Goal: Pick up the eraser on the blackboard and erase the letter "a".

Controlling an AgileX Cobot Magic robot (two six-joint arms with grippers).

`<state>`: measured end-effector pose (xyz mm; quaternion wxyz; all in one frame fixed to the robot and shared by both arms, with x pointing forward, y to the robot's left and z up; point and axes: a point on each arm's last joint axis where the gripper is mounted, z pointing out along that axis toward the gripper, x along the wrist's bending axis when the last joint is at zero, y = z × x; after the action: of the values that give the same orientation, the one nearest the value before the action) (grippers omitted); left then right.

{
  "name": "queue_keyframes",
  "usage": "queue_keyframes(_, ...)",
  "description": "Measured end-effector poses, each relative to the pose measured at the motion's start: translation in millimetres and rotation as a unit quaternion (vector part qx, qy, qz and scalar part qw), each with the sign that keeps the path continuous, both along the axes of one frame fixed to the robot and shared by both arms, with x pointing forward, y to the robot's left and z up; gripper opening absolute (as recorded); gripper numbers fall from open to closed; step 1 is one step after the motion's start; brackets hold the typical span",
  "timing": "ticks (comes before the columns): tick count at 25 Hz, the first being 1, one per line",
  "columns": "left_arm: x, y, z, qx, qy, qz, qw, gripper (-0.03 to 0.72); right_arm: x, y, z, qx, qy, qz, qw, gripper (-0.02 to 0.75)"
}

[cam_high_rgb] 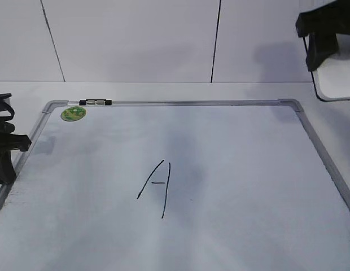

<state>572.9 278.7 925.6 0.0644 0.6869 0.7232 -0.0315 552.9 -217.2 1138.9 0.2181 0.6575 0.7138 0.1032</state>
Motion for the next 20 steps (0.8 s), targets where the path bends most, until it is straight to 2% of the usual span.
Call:
queue_keyframes(11, 0.0, -0.1, 0.0, -0.001, 0.000, 0.001, 1.000, 0.029, -15.1, -10.1, -62.6, -0.033, 0.102, -0.017, 0.994, 0.541)
queue_keyframes(20, 0.0, -0.4, 0.0, -0.002, 0.000, 0.002, 1.000, 0.029, -17.4, -22.4, -90.6, -0.038, 0.149, -0.039, 0.987, 0.541)
